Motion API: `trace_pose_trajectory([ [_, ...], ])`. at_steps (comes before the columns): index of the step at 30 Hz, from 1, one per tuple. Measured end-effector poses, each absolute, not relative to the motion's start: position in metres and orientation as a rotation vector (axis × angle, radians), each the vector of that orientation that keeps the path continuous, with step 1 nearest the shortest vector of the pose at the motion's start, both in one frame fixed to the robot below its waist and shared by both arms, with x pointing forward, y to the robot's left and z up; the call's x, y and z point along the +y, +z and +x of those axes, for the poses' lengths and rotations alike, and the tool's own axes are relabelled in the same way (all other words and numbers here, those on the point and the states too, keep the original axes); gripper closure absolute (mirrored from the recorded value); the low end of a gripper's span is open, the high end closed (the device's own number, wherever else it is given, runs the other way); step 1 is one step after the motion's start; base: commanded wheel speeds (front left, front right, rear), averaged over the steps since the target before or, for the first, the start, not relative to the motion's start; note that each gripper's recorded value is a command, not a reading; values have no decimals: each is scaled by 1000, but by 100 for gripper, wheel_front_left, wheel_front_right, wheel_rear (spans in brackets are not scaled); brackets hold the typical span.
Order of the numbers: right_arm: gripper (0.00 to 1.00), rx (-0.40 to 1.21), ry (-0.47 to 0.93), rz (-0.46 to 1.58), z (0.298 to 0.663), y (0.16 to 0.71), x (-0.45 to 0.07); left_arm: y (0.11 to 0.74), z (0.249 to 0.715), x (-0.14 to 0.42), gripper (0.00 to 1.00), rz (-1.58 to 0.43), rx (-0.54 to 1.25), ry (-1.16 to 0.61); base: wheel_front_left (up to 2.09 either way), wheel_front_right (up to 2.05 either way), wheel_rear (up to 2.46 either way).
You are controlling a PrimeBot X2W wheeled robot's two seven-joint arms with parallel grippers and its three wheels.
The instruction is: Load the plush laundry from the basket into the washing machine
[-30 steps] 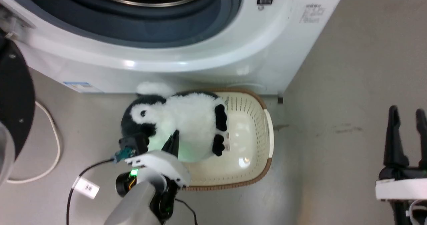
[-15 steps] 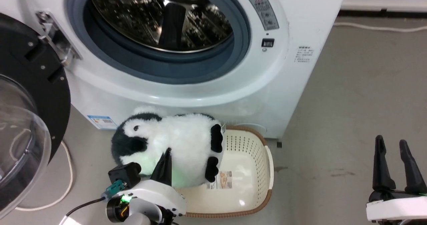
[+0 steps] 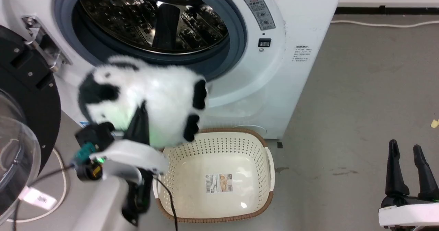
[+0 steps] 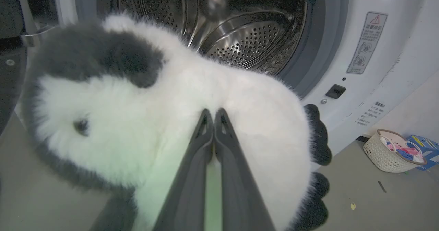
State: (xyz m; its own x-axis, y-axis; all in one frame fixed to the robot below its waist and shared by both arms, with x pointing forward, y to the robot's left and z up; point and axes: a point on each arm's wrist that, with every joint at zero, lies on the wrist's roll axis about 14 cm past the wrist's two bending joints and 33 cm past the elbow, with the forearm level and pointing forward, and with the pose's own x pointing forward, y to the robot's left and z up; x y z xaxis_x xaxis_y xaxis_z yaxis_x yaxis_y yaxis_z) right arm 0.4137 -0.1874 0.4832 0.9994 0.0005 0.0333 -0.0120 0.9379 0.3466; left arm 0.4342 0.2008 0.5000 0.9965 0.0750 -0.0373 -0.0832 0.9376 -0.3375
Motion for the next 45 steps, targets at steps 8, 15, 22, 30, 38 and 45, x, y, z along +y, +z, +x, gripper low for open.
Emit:
trace_pose_trajectory([
  [8,0,-19,-17,346,423,474,-194,520,483,215,100,-253,-18,78,0,0,0],
  [15,0,5,-39,332,435,461,-202,515,526,228,100,-187,-14,99,0,0,0],
  [22,0,52,-71,312,444,439,-211,507,573,231,100,-183,-21,115,0,0,0],
  [30,0,114,-103,290,450,410,-221,504,625,241,100,-181,-67,156,0,0,0],
  [38,0,161,-150,260,449,386,-237,481,667,251,100,-182,-58,194,0,0,0],
  [45,0,220,-184,226,446,359,-249,459,707,249,100,-161,-32,187,0,0,0],
])
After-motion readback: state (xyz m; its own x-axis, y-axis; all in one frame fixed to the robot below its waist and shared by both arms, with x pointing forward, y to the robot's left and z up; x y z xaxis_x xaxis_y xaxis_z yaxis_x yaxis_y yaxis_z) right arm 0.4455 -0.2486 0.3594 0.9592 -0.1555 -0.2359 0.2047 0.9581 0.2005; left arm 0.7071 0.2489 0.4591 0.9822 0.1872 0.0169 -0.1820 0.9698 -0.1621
